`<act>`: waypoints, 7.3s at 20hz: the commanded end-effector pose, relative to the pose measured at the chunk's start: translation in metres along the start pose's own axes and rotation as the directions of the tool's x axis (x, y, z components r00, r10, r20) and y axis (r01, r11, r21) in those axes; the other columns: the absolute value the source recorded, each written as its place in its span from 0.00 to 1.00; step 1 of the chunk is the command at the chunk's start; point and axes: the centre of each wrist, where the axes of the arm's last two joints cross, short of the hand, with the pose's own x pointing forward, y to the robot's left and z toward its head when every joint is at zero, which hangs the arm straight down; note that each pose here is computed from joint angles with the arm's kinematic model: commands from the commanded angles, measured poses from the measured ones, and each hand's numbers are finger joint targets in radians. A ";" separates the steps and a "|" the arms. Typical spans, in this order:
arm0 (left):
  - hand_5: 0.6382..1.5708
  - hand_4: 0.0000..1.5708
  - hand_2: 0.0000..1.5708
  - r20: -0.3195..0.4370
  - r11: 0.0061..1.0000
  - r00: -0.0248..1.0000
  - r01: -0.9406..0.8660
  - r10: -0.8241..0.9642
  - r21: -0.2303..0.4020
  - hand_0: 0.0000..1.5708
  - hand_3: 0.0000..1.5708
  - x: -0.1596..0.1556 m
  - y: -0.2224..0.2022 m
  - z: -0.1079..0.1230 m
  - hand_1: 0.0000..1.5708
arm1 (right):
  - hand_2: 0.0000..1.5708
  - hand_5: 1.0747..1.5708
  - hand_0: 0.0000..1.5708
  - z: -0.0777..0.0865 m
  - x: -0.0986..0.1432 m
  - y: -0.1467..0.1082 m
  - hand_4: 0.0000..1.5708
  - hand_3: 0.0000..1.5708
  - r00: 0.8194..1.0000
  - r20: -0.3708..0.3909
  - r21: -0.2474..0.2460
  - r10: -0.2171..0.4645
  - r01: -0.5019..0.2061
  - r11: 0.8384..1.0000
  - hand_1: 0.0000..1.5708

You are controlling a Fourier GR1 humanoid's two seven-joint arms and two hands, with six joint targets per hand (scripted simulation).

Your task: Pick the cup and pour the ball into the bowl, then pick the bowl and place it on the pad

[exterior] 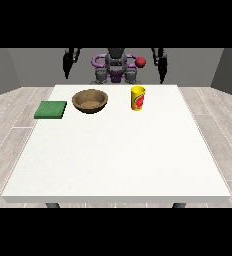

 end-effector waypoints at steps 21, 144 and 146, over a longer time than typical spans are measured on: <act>0.97 0.00 0.00 0.087 0.981 0.979 -0.190 0.186 0.039 0.00 0.00 0.045 -0.063 0.044 0.00 | 0.00 1.00 0.00 0.063 0.049 -0.005 0.30 0.00 0.964 0.003 0.030 -0.265 0.265 0.964 0.00; 0.94 0.20 0.00 0.413 0.995 0.906 -0.097 0.098 -0.023 0.00 0.00 0.208 0.151 -0.110 0.00 | 0.00 0.99 0.00 -0.046 -0.068 -0.050 0.00 0.00 0.930 0.051 -0.102 -0.363 0.366 0.925 0.00; 0.93 0.18 0.00 0.406 0.996 0.909 -0.085 0.093 -0.036 0.00 0.00 0.217 0.147 -0.106 0.00 | 0.00 0.99 0.00 -0.043 -0.089 -0.051 0.00 0.00 0.927 0.037 -0.128 -0.373 0.375 0.918 0.00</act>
